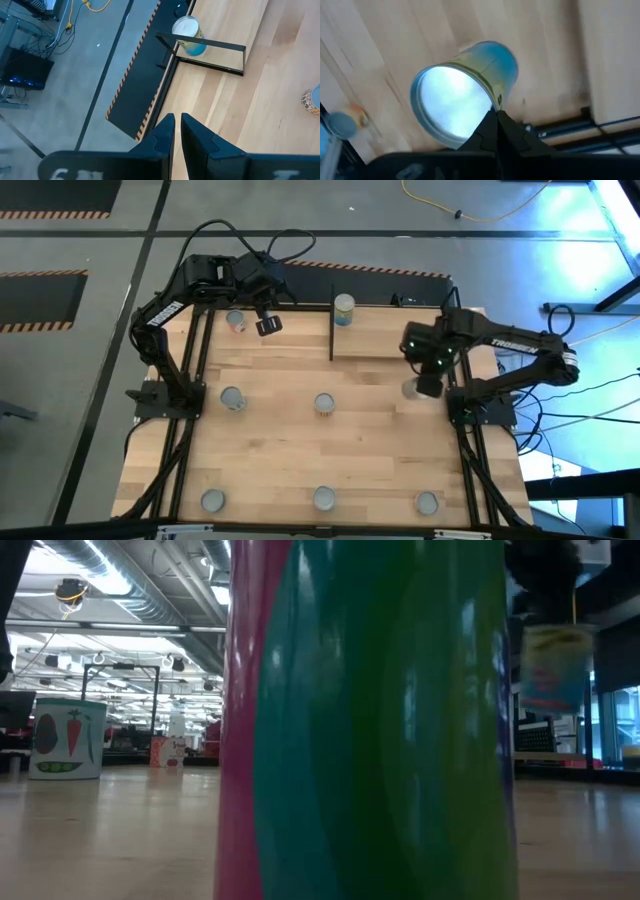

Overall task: Pick and place cans onto a shelf
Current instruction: Put the canned cherries on the shelf

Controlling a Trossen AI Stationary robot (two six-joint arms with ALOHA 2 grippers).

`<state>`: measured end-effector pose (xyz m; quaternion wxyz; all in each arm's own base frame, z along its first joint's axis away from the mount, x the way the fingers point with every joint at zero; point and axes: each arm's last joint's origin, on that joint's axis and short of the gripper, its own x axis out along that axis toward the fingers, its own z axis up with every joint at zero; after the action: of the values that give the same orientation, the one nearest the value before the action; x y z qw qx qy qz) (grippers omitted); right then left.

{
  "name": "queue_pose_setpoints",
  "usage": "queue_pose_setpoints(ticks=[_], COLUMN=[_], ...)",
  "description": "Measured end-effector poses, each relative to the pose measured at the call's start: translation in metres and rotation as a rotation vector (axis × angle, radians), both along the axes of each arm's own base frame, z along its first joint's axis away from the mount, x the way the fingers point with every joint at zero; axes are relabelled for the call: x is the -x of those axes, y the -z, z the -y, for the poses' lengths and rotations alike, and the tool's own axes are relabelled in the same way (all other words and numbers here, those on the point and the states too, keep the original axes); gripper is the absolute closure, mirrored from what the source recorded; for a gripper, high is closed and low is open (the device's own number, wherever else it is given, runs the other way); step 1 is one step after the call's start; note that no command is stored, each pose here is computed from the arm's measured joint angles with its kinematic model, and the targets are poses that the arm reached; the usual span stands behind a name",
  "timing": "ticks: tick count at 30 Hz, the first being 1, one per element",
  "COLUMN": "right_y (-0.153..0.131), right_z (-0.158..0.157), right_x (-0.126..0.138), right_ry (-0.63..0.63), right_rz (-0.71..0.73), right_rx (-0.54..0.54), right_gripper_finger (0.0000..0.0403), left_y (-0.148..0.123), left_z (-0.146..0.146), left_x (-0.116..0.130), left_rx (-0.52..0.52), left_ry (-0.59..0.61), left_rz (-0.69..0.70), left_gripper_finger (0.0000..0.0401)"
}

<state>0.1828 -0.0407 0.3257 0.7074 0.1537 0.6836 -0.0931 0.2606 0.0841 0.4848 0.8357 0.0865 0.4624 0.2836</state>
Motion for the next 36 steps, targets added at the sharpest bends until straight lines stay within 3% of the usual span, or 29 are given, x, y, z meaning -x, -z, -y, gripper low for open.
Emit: queue_pose_setpoints(ticks=[8, 17, 29, 36], right_y=[-0.038, -0.052, -0.011, 0.006], right_z=[0.035, 0.102, 0.198, 0.233], right_x=[-0.037, -0.059, -0.076, -0.083], right_ry=[0.03, 0.067, 0.148, 0.182], right_rz=[0.112, 0.149, 0.047, 0.099], right_rx=[0.04, 0.109, 0.098, 0.099], right_gripper_finger=[0.0403, 0.0403, 0.0403, 0.0403], left_y=[0.0, 0.0, 0.0, 0.0], left_z=[0.0, 0.0, 0.0, 0.0], left_x=[0.0, 0.0, 0.0, 0.0], left_rx=[0.0, 0.0, 0.0, -0.001], left_ry=[0.0, 0.0, 0.001, 0.002], left_rz=[0.0, 0.0, -0.001, -0.002], left_gripper_finger=[0.0376, 0.0376, 0.0376, 0.0376])
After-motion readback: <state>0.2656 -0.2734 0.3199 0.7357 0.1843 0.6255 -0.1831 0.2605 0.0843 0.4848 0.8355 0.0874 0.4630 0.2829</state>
